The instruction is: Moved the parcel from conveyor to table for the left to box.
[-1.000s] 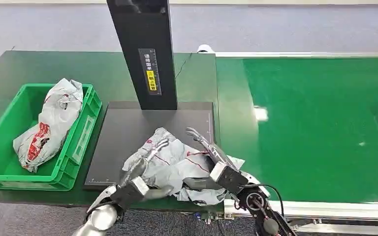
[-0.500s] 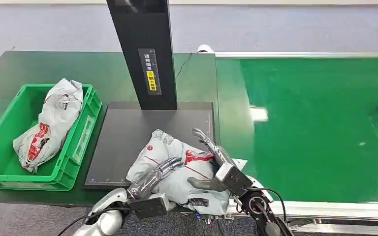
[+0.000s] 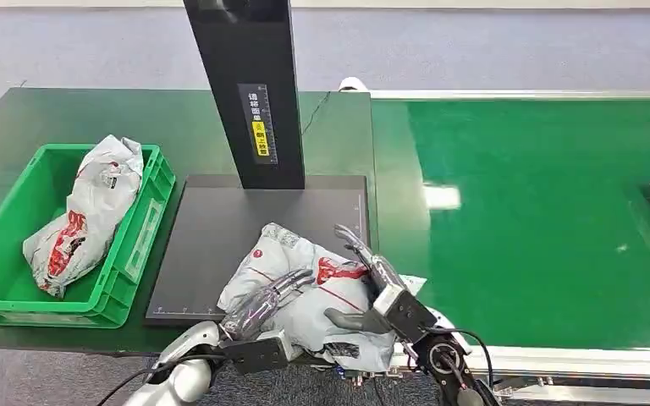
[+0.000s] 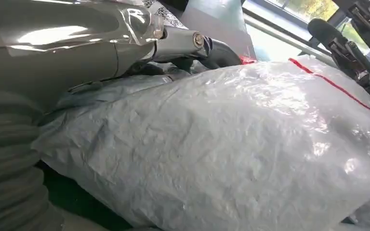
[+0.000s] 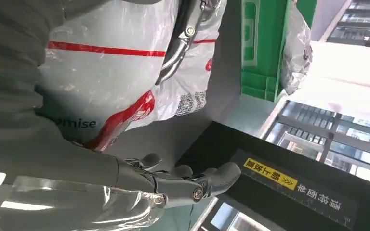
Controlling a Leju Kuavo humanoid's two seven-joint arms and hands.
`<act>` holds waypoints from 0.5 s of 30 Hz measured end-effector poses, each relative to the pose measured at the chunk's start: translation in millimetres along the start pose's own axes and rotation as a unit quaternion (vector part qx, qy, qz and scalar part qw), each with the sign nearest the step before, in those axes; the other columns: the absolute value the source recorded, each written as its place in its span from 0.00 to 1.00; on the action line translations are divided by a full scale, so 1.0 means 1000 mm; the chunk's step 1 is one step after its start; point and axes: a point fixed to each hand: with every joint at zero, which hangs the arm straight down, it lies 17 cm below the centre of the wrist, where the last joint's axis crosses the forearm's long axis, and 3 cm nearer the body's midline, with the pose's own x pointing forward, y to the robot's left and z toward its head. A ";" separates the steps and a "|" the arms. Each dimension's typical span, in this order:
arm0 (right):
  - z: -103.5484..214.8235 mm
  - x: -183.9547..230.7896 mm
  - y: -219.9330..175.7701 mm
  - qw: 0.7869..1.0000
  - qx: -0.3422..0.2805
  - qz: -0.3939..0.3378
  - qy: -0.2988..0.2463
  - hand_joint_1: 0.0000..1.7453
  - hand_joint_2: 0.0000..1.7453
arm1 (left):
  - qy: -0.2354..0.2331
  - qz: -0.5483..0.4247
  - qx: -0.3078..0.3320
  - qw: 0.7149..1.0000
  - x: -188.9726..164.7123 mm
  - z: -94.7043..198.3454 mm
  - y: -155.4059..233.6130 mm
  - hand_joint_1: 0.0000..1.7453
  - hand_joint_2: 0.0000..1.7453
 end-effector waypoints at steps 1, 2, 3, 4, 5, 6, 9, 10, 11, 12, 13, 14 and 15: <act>0.000 0.000 0.000 1.000 0.000 0.000 0.000 0.00 1.00 | 0.000 0.000 0.000 1.000 0.000 0.000 0.000 0.83 1.00; 0.000 0.000 0.000 1.000 0.000 0.000 0.000 0.00 1.00 | 0.000 0.000 -0.001 1.000 0.000 0.000 0.000 0.93 1.00; 0.000 0.000 0.000 1.000 0.000 0.000 0.000 0.00 1.00 | 0.000 -0.001 -0.001 1.000 0.000 -0.001 0.000 0.98 1.00; 0.000 0.000 0.000 1.000 -0.001 0.000 0.000 0.00 1.00 | 0.001 -0.001 -0.001 1.000 -0.001 -0.001 0.000 0.99 1.00; 0.000 0.000 0.000 1.000 -0.001 0.000 0.000 0.00 1.00 | 0.000 -0.002 0.003 1.000 0.000 -0.001 0.001 0.99 1.00; 0.001 0.000 0.000 1.000 -0.001 0.001 0.000 0.00 1.00 | -0.001 -0.004 0.007 1.000 0.000 -0.002 0.003 1.00 1.00; 0.002 0.001 -0.002 1.000 -0.003 0.003 0.001 0.00 1.00 | -0.002 -0.007 0.023 1.000 0.002 -0.004 0.010 1.00 1.00; 0.002 0.001 -0.002 1.000 -0.004 0.003 0.001 0.00 1.00 | -0.002 -0.008 0.029 1.000 0.002 -0.005 0.013 1.00 1.00; 0.002 0.000 -0.002 1.000 -0.004 0.002 0.002 0.00 1.00 | -0.003 -0.008 0.037 0.999 0.003 -0.005 0.017 1.00 1.00; 0.003 0.000 -0.002 1.000 -0.005 0.001 0.002 0.00 1.00 | -0.006 -0.009 0.046 0.999 0.005 -0.006 0.021 1.00 1.00; 0.004 0.000 -0.002 1.000 -0.005 0.001 0.002 0.00 1.00 | -0.012 -0.010 0.057 0.998 0.009 -0.007 0.026 1.00 1.00; 0.004 0.001 -0.003 1.000 -0.006 0.002 0.002 0.00 1.00 | -0.020 -0.011 0.071 0.997 0.012 -0.006 0.031 1.00 1.00; 0.004 0.001 -0.003 1.000 -0.007 0.001 0.002 0.00 1.00 | -0.029 -0.012 0.087 0.996 0.016 -0.006 0.038 1.00 1.00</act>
